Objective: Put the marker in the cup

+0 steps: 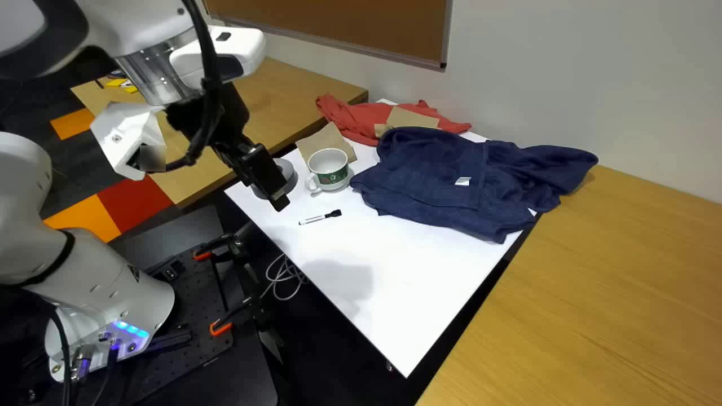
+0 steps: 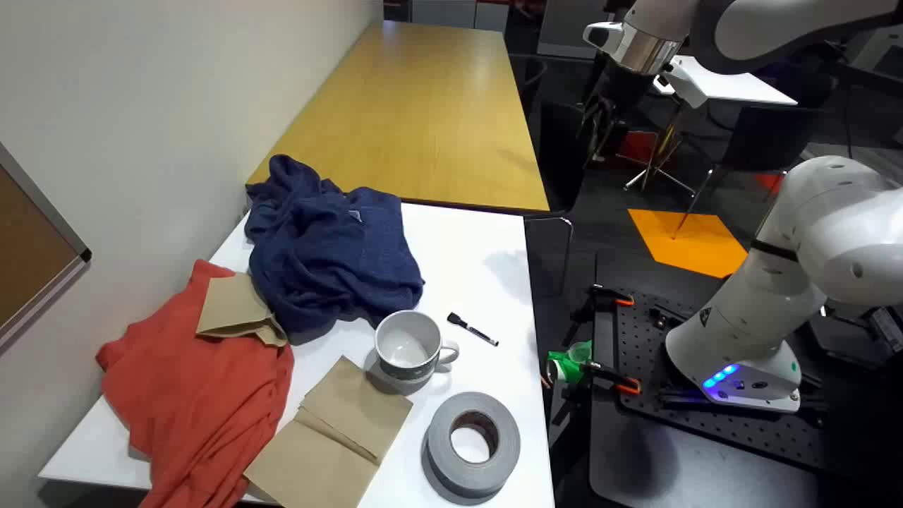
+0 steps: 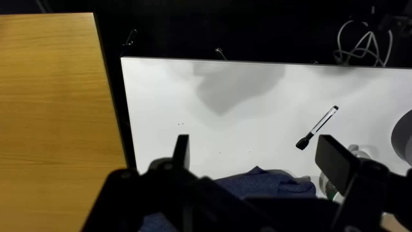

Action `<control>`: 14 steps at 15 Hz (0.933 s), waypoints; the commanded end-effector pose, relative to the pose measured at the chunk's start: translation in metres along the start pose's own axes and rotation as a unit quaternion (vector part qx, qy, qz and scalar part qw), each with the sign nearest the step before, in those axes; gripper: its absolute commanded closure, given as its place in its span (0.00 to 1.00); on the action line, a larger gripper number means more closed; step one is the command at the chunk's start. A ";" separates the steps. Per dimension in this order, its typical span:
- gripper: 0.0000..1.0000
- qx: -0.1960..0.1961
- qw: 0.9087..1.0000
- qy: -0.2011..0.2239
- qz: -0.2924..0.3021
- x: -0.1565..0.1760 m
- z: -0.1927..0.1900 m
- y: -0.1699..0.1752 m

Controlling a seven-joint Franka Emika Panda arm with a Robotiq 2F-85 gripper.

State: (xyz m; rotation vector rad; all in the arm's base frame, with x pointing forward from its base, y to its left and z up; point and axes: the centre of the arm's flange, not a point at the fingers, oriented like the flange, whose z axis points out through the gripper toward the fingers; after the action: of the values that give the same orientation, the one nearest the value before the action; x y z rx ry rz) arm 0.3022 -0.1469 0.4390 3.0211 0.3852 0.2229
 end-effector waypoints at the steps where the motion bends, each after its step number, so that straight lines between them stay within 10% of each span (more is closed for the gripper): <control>1: 0.00 0.000 1.000 0.000 0.000 0.000 0.000 0.000; 14: 0.00 0.028 0.999 -0.005 -0.023 0.047 0.027 -0.059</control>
State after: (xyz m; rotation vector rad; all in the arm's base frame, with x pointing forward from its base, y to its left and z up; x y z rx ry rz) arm 0.3195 -0.1061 0.4281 3.0485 0.4711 0.1915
